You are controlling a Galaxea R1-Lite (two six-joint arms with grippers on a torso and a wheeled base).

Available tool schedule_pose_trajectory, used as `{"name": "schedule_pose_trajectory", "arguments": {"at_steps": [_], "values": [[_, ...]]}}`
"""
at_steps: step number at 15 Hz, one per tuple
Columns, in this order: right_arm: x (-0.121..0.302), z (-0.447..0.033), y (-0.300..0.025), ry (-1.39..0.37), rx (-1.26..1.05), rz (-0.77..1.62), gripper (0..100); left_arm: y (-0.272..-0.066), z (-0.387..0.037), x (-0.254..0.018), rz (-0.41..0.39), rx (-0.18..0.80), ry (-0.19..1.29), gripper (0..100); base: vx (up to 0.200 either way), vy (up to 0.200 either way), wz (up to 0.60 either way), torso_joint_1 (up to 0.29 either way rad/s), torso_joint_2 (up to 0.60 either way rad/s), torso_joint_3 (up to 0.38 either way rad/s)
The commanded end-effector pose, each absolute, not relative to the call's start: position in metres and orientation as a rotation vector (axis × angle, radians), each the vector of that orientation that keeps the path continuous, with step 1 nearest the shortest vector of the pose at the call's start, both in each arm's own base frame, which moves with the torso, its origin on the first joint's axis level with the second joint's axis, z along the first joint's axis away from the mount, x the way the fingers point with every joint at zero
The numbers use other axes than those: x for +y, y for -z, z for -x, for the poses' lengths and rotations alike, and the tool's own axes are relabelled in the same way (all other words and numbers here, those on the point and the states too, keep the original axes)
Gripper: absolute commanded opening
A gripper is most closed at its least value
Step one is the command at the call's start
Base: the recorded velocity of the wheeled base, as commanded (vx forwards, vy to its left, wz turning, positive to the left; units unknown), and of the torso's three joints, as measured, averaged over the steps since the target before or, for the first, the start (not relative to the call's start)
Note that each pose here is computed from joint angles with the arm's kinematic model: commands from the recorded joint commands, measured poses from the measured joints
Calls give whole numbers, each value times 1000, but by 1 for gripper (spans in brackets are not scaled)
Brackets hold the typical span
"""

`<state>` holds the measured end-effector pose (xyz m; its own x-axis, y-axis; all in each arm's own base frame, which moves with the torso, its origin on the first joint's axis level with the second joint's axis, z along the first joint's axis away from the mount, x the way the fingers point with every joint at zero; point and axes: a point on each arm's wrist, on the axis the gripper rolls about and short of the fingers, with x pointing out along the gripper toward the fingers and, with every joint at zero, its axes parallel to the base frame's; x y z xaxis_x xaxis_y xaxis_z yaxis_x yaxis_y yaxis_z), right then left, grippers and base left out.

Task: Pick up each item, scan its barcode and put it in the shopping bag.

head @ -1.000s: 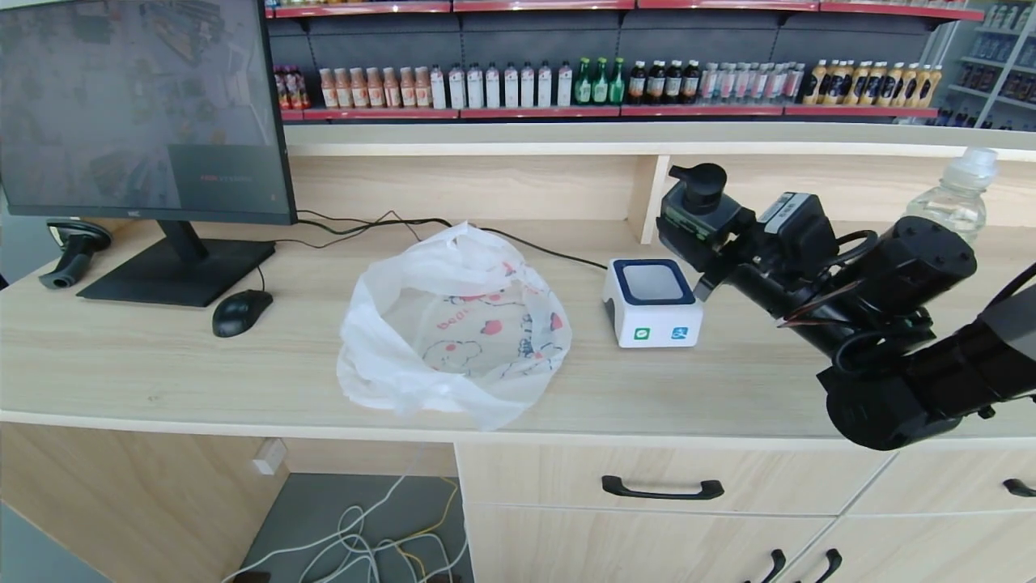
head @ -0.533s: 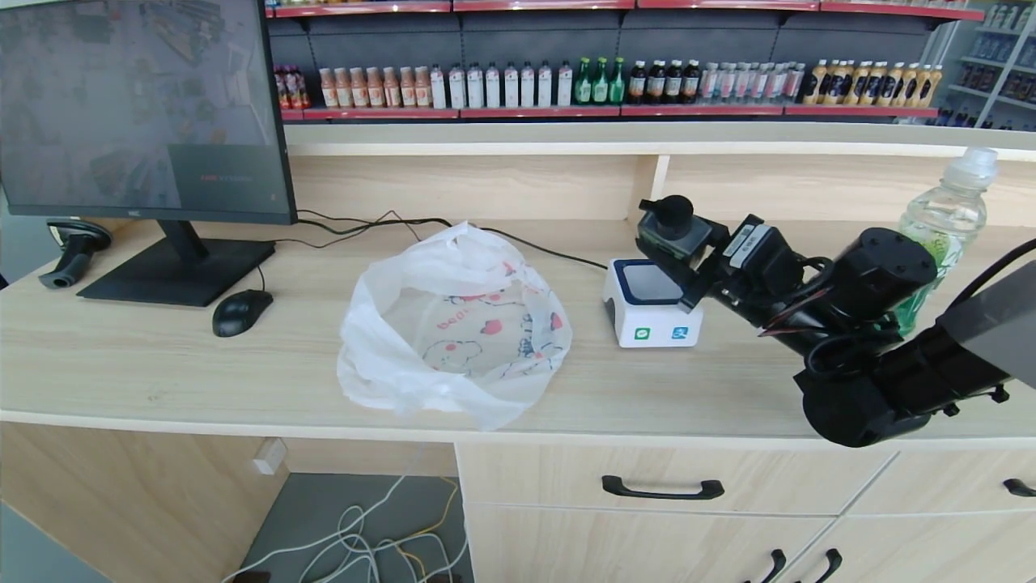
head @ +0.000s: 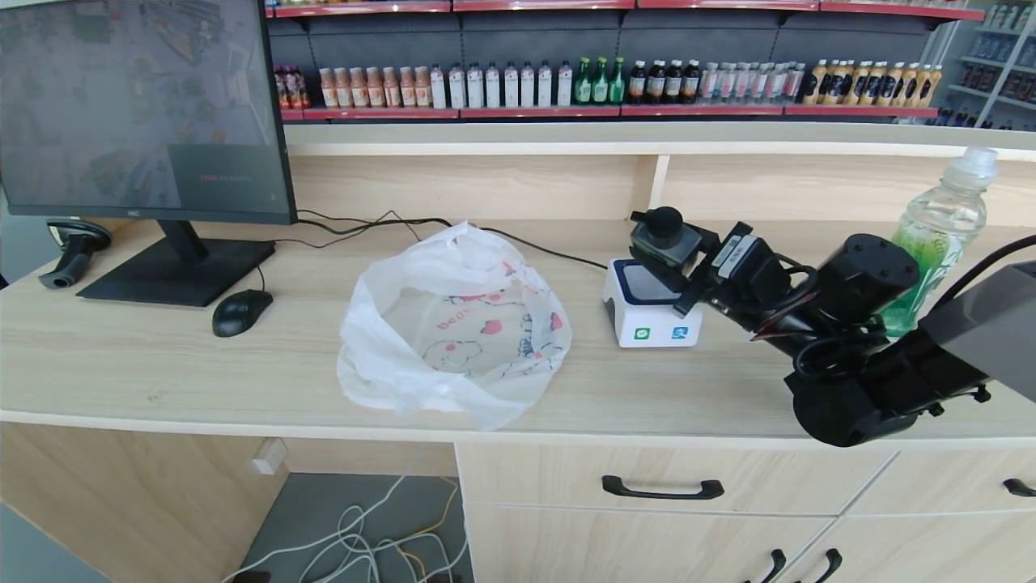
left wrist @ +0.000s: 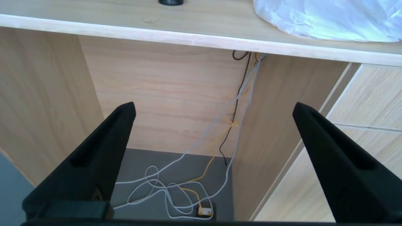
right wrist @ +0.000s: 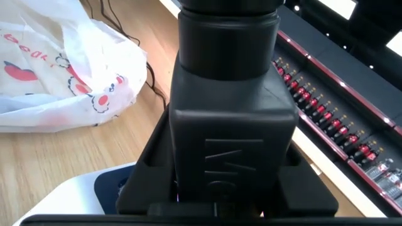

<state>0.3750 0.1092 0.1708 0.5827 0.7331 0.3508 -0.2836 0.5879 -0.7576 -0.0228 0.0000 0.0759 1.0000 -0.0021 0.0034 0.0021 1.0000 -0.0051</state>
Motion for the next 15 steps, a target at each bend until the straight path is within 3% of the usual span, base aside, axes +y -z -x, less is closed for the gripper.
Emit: {"name": "schedule_pose_trajectory", "arguments": {"at_steps": [1, 9, 15], "values": [[109, -376, -169, -660, -716, 712, 0, -76, 23, 0, 6, -5, 2, 100, 0, 0, 0, 0, 0, 0], [110, -378, -170, -659, -725, 711, 0, -76, 23, 0, 6, -5, 2, 100, 0, 0, 0, 0, 0, 0], [100, -348, -212, -510, -700, 538, 0, -76, 23, 0, 5, -3, 2, 100, 0, 0, 0, 0, 0, 0]]}}
